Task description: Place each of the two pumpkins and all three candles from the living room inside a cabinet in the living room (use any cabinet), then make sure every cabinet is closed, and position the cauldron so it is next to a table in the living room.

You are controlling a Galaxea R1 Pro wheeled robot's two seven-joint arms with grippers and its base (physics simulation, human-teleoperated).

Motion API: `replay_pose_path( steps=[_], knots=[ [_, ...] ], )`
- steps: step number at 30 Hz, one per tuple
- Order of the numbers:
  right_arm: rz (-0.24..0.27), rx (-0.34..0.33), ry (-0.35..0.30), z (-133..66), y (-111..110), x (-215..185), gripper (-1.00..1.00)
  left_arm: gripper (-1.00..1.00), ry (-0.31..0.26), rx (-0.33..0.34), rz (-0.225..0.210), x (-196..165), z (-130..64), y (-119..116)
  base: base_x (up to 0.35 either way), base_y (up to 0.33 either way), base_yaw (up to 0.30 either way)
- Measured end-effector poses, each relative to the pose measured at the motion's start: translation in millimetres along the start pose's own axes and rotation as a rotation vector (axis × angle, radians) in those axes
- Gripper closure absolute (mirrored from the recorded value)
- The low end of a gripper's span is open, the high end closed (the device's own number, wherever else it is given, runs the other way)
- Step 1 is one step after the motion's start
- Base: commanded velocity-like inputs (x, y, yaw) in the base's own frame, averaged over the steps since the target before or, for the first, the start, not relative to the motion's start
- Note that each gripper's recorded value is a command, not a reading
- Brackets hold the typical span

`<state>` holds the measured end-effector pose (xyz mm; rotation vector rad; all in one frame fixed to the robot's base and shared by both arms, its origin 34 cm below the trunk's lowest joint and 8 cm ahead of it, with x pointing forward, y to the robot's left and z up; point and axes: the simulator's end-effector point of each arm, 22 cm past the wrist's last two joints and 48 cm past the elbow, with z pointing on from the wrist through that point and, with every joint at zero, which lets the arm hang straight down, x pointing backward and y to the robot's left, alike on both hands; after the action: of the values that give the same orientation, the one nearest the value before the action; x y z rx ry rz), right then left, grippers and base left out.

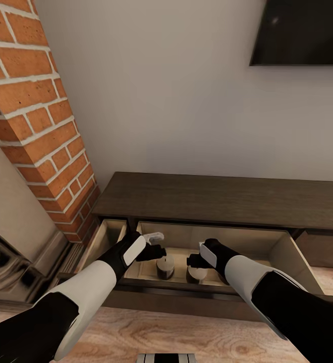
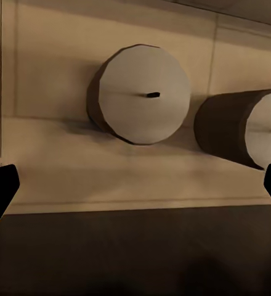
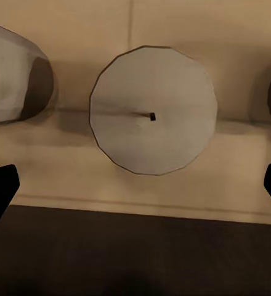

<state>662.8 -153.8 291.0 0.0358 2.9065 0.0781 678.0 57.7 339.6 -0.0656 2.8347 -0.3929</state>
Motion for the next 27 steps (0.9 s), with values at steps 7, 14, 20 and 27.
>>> replay_pose_path(
  steps=[7, 14, 20, 27],
  knots=[
    [-0.004, -0.001, 0.026, -0.1, -0.1, 5.6, -1.00, -1.00, 0.065, -0.006, 0.017, 14.6, -0.2, 1.6, 0.000, 0.000, 0.000],
    [-0.007, 0.002, 0.039, -0.3, -0.7, 8.2, -1.00, -1.00, 0.101, -0.002, 0.023, 22.8, -0.5, 1.3, 0.000, 0.000, 0.000],
    [-0.013, 0.001, 0.072, -0.7, -0.8, 15.6, -1.00, -1.00, 0.128, -0.007, 0.028, 29.3, -0.5, 3.1, 0.000, 0.000, 0.000],
    [-0.018, -0.001, 0.076, -7.7, 0.2, 14.5, -1.00, -1.00, 0.125, -0.004, 0.032, 27.6, -6.6, 0.9, 0.000, 0.000, 0.000]
  ],
)
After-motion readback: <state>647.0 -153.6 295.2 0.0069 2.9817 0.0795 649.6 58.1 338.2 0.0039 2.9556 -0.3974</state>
